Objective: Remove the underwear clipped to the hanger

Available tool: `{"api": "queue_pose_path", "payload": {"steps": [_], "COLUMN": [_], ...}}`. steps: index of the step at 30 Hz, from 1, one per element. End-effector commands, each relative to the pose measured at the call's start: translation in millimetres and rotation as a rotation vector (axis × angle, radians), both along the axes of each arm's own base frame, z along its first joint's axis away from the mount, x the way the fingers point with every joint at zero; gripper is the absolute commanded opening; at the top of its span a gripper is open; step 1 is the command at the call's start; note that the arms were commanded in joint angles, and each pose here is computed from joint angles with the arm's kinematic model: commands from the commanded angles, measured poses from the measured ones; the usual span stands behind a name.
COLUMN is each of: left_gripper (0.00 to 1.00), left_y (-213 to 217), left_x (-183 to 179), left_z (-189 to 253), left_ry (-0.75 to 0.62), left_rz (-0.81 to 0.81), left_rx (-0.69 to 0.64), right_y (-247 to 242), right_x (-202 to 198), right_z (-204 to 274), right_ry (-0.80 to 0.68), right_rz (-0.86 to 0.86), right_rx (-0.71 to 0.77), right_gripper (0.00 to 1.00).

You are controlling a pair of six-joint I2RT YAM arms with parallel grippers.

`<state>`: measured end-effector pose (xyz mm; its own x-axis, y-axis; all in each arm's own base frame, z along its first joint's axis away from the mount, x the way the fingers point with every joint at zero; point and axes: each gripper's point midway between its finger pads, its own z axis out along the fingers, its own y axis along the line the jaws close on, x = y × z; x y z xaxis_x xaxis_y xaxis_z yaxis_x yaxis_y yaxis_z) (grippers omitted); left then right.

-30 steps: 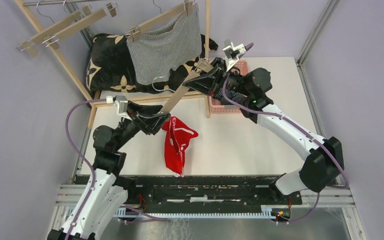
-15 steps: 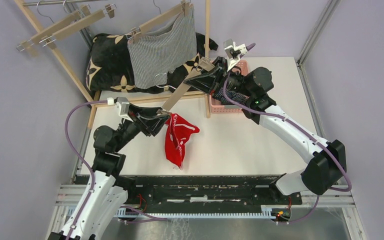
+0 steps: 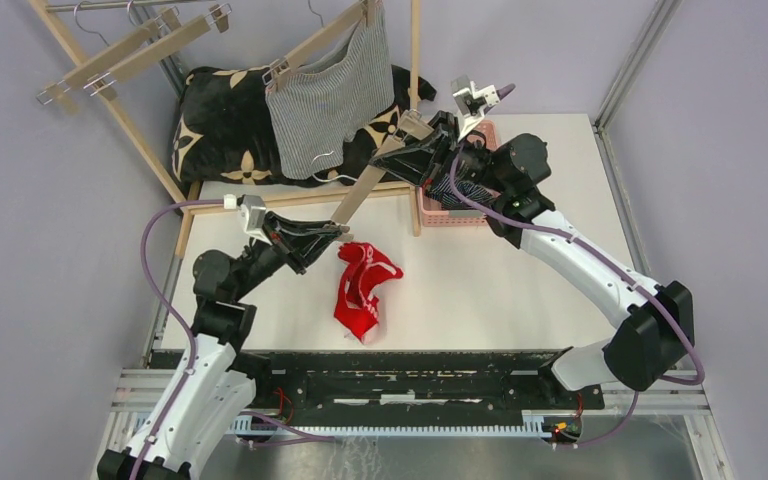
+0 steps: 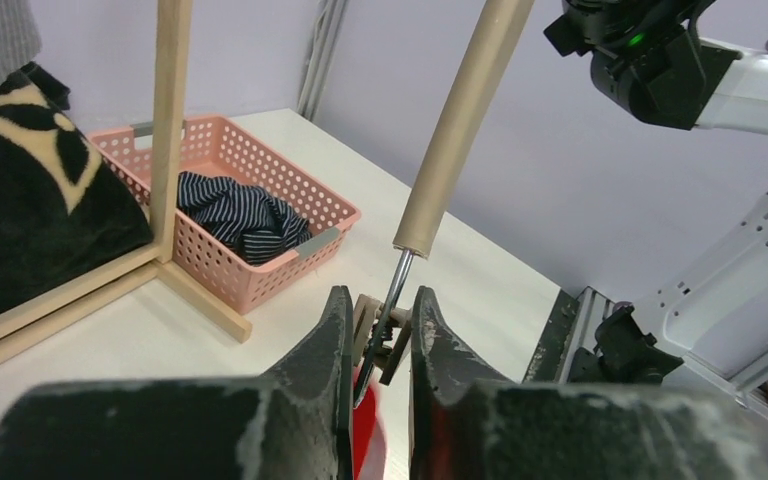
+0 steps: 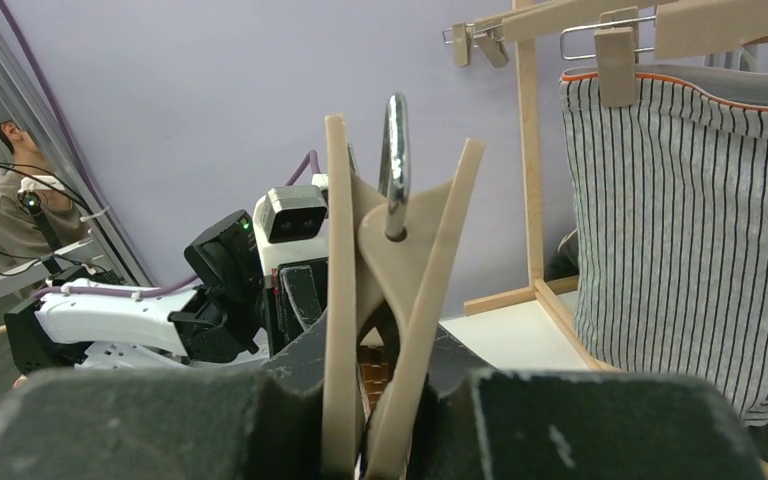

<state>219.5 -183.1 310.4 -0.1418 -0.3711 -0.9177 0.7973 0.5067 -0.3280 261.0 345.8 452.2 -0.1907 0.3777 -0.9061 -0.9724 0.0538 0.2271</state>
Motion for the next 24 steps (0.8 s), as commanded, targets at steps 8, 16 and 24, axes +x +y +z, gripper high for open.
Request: {"api": "queue_pose_path", "payload": {"steps": [8,16,24], "left_gripper": [0.78,0.84,0.75], "left_y": [2,5,-5], "left_x": [-15,-20,-15], "left_z": [41,71,70], "left_ry": [-0.123,-0.217,-0.215], "left_rz": [-0.011,0.005,-0.057], "left_rx": [-0.053,-0.062,-0.041], "right_y": [-7,-5,-5], "right_x": [-8,-12,-20], "right_z": [33,34,40], "right_ry": [-0.081,-0.069,-0.059], "right_rz": [-0.01,0.023,0.074], "right_rx": [0.07,0.082,0.108], "right_gripper": [0.01,0.01,0.01]}}
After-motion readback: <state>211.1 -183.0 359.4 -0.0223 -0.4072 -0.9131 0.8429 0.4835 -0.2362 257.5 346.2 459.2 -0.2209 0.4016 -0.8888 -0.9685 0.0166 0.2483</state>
